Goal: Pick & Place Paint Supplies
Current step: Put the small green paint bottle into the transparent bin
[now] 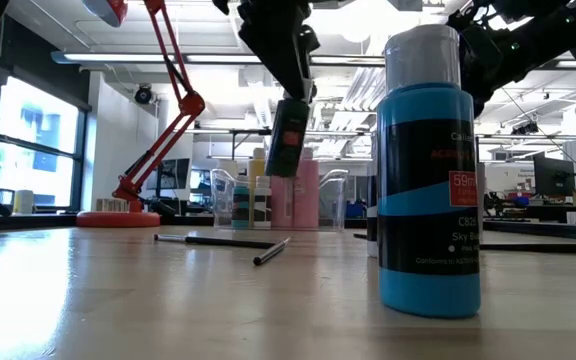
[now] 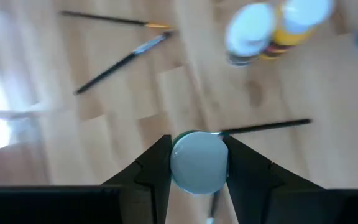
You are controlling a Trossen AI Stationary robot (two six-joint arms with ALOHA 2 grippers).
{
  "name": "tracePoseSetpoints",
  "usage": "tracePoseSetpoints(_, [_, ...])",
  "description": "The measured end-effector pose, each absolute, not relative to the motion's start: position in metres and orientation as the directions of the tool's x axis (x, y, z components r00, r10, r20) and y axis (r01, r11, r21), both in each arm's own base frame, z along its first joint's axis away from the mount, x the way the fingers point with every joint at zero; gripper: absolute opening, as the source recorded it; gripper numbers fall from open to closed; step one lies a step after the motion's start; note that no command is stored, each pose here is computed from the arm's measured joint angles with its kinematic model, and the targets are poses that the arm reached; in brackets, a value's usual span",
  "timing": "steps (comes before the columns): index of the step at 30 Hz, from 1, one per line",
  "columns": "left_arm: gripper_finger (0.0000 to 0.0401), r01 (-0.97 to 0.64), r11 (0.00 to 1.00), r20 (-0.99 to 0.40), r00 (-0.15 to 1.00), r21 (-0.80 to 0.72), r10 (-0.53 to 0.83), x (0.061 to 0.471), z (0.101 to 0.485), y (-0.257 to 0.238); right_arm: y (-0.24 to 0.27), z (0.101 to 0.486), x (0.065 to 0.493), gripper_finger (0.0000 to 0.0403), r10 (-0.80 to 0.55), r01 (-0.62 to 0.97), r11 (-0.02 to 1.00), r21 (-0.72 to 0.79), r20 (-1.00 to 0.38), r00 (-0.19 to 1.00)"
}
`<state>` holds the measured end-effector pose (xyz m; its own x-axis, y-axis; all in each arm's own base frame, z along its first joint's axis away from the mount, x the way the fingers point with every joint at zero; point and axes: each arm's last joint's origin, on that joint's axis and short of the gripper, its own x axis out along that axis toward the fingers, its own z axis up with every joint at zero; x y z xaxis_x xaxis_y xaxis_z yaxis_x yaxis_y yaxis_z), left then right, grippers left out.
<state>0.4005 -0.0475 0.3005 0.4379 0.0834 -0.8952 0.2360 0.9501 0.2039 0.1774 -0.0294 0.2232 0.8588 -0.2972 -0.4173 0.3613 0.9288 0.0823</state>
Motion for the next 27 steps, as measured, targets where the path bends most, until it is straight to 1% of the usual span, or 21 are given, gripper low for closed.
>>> tracePoseSetpoints(2, [0.0121,0.206,0.956,-0.894,0.437,0.21,0.103,0.395,0.309,-0.031,-0.029,0.223,0.177,0.0008,-0.297,0.364,0.927,0.088,-0.422,0.857])
tracePoseSetpoints(6, [0.0121,0.119,0.965,-0.865,0.477,0.235,0.152,0.38,0.335,0.01,-0.029,0.222,0.177,0.0008,-0.296,0.365,0.927,0.087,-0.429,0.853])
tracePoseSetpoints(12, [0.012,-0.088,0.962,-0.792,0.55,0.26,0.264,0.347,0.374,0.074,-0.029,0.222,0.177,0.0008,-0.297,0.366,0.926,0.086,-0.432,0.852])
tracePoseSetpoints(15, [0.012,-0.191,0.947,-0.76,0.564,0.259,0.322,0.334,0.384,0.102,-0.029,0.222,0.177,0.0008,-0.297,0.366,0.927,0.086,-0.431,0.852])
tracePoseSetpoints(18, [0.012,-0.279,0.933,-0.744,0.569,0.226,0.35,0.331,0.384,0.127,-0.029,0.222,0.177,0.0008,-0.297,0.366,0.927,0.085,-0.43,0.853])
tracePoseSetpoints(19, [0.012,-0.289,0.933,-0.746,0.568,0.213,0.347,0.33,0.381,0.133,-0.029,0.222,0.177,0.0008,-0.297,0.366,0.927,0.085,-0.43,0.853])
tracePoseSetpoints(22, [0.012,-0.31,0.929,-0.702,0.615,0.204,0.36,0.34,0.367,0.145,-0.029,0.222,0.177,0.0008,-0.297,0.365,0.927,0.084,-0.429,0.853])
tracePoseSetpoints(24, [0.012,-0.31,0.93,-0.713,0.606,0.196,0.353,0.341,0.354,0.149,-0.029,0.222,0.177,0.0008,-0.298,0.366,0.927,0.083,-0.43,0.852])
tracePoseSetpoints(27, [0.012,-0.316,0.926,-0.681,0.634,0.206,0.367,0.347,0.34,0.152,-0.029,0.222,0.177,0.0008,-0.297,0.365,0.927,0.083,-0.43,0.853])
